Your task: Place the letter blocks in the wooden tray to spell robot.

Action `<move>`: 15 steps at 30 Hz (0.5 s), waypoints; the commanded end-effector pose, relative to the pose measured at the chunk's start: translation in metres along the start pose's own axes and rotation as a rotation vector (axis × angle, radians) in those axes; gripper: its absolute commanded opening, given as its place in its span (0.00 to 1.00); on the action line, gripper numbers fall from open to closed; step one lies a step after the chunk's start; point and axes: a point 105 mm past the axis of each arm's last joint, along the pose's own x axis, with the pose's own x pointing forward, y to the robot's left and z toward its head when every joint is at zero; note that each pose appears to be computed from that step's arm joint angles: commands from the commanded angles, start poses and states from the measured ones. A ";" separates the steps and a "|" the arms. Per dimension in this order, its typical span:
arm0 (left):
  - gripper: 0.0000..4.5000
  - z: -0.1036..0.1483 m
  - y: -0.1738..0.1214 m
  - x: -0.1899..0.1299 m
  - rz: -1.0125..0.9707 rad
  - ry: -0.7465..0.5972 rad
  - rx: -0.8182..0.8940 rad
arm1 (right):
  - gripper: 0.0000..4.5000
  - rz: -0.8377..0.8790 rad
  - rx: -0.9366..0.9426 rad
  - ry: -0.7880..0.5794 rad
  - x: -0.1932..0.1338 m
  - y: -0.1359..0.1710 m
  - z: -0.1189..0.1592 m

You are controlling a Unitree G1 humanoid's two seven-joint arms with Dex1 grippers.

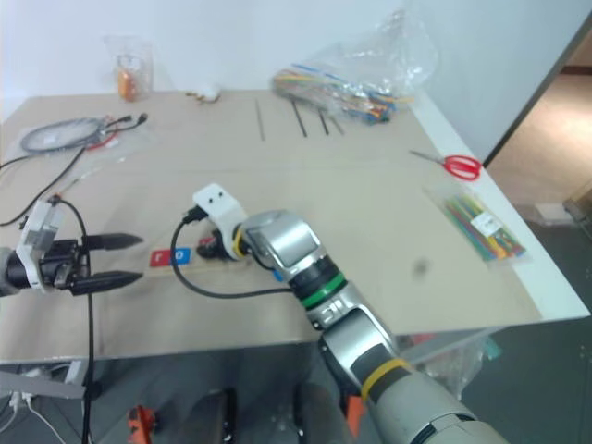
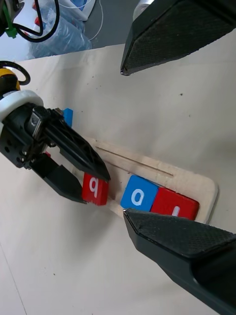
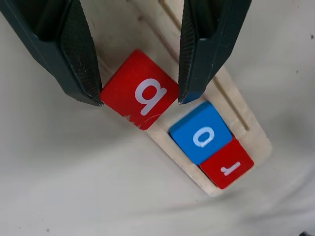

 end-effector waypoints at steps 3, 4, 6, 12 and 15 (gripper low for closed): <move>1.00 0.005 0.002 0.003 -0.021 -0.002 0.017 | 0.39 0.016 -0.026 -0.037 -0.003 0.011 0.012; 1.00 0.005 0.002 0.004 -0.023 -0.001 0.017 | 0.39 0.020 -0.024 -0.036 -0.003 0.012 0.012; 1.00 0.005 0.003 0.005 -0.028 0.002 0.016 | 0.39 0.028 -0.024 -0.035 -0.002 0.015 0.012; 1.00 0.006 0.004 0.003 -0.030 0.005 0.016 | 0.39 0.032 -0.030 -0.040 0.000 0.017 0.015; 1.00 0.006 0.003 0.002 -0.025 0.004 0.017 | 0.39 0.029 -0.031 -0.047 0.000 0.016 0.017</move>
